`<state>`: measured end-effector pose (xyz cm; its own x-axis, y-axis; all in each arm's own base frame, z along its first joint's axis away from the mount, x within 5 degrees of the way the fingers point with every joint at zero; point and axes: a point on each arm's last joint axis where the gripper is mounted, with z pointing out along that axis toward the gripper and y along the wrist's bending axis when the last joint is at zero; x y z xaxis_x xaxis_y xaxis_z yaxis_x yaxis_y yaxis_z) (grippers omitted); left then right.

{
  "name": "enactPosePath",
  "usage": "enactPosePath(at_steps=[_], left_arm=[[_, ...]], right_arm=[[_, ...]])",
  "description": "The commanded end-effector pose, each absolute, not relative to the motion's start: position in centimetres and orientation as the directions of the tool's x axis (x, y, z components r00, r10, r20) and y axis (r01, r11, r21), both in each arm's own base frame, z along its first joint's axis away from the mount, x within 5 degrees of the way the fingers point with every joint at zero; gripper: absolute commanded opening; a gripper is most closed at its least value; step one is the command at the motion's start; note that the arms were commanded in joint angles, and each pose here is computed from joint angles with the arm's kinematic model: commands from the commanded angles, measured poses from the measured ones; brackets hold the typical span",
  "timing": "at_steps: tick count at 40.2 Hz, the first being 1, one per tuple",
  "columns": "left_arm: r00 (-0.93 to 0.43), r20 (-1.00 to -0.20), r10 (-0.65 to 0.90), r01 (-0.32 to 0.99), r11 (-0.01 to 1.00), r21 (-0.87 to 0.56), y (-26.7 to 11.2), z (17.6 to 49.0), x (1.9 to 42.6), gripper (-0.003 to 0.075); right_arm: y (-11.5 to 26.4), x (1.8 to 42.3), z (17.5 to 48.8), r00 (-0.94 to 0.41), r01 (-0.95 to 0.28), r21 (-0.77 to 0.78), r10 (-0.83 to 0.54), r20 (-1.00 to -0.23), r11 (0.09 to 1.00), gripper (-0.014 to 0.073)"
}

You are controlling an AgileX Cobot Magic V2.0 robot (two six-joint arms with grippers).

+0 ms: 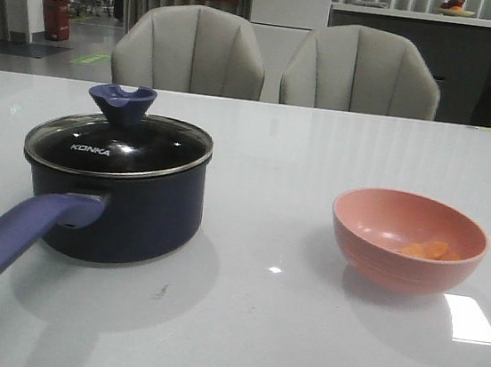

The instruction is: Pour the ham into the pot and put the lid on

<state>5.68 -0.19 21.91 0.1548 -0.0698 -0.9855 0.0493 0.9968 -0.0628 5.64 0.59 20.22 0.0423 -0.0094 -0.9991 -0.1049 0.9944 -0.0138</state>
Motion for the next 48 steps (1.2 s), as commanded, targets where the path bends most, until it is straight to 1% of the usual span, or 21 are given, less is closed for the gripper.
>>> enactPosePath(at_steps=[1,34,36,40,42,48], left_arm=[[0.196,-0.977,-0.081,0.046,0.996,-0.074,-0.1,21.8,5.8,0.0119],[0.200,-0.976,-0.081,0.046,0.996,-0.074,-0.1,21.9,5.8,0.0119],[0.234,-0.969,-0.082,0.045,0.996,-0.074,-0.1,22.2,5.7,0.0119],[0.372,-0.924,-0.090,0.039,0.996,-0.081,0.1,23.4,5.3,0.0119],[0.417,-0.904,-0.099,0.039,0.995,-0.092,0.2,24.0,5.1,0.0119],[0.416,-0.903,-0.106,0.049,0.994,-0.094,0.1,26.4,4.8,0.0119]], right_arm=[[0.6,5.4,21.2,0.149,-0.100,-0.016,-0.001,-0.989,0.995,0.0160],[0.6,5.4,21.2,0.149,-0.100,-0.016,-0.001,-0.989,0.995,0.0160],[0.6,5.4,21.2,0.149,-0.100,-0.016,-0.001,-0.989,0.995,0.0160],[0.6,5.4,21.2,0.149,-0.100,-0.016,-0.001,-0.989,0.995,0.0160],[0.6,5.4,21.2,0.149,-0.100,-0.016,-0.001,-0.989,0.995,0.0160],[0.6,5.4,21.2,0.149,-0.100,-0.016,-0.001,-0.989,0.995,0.0160]])
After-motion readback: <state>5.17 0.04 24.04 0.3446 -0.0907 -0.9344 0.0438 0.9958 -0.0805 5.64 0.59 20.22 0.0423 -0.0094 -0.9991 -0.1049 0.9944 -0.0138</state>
